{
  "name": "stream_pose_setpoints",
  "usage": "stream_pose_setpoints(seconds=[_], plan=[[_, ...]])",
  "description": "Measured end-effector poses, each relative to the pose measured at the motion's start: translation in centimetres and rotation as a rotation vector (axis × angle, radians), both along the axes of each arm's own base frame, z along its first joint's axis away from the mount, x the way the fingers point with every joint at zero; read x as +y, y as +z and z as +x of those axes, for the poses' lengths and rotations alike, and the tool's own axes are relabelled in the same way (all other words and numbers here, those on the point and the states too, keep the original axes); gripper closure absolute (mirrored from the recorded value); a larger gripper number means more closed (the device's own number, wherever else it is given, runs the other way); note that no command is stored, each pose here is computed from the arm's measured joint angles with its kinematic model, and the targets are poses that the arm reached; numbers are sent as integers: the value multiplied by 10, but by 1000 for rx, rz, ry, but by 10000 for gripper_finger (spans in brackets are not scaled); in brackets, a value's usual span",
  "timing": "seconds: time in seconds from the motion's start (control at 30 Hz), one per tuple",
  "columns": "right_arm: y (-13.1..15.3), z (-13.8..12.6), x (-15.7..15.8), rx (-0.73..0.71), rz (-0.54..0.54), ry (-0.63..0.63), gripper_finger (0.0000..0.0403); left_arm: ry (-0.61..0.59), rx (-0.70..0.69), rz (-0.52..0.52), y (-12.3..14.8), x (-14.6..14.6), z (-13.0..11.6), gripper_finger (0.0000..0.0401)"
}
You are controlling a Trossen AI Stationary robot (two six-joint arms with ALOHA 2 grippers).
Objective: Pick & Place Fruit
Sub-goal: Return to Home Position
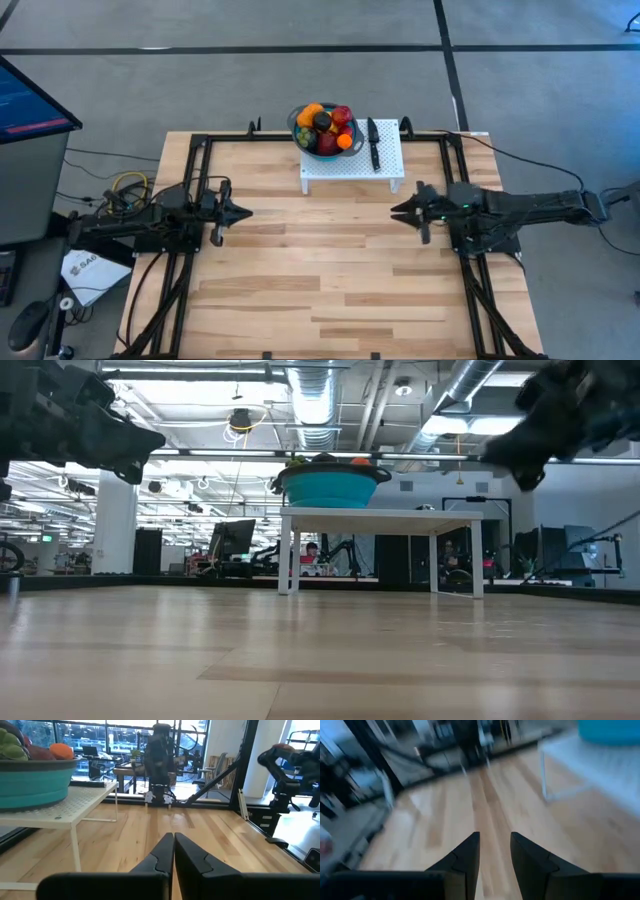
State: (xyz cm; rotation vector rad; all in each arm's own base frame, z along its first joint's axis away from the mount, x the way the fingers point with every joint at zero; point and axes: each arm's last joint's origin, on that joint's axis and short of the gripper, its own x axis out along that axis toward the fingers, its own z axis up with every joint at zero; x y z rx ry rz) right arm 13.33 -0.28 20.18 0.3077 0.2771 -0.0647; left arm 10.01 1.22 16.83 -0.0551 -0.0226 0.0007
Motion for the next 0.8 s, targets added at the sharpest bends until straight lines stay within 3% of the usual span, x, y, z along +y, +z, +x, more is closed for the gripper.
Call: stream_pose_setpoints(seconds=[0.2, 0.43, 0.57, 0.8], plan=[[19, -27, -1, -263, -8, -17, 300, 1, -7, 3, 1, 0, 0, 391], [3, -44, -2, -411, -14, -27, 300, 1, -12, 3, 1, 0, 0, 390], [-21, -37, -2, -431, -17, -31, 300, 2, -14, 4, 1, 0, 0, 393], [-23, -37, 0, -420, -43, -20, 301, 2, -16, 4, 2, 0, 0, 393]])
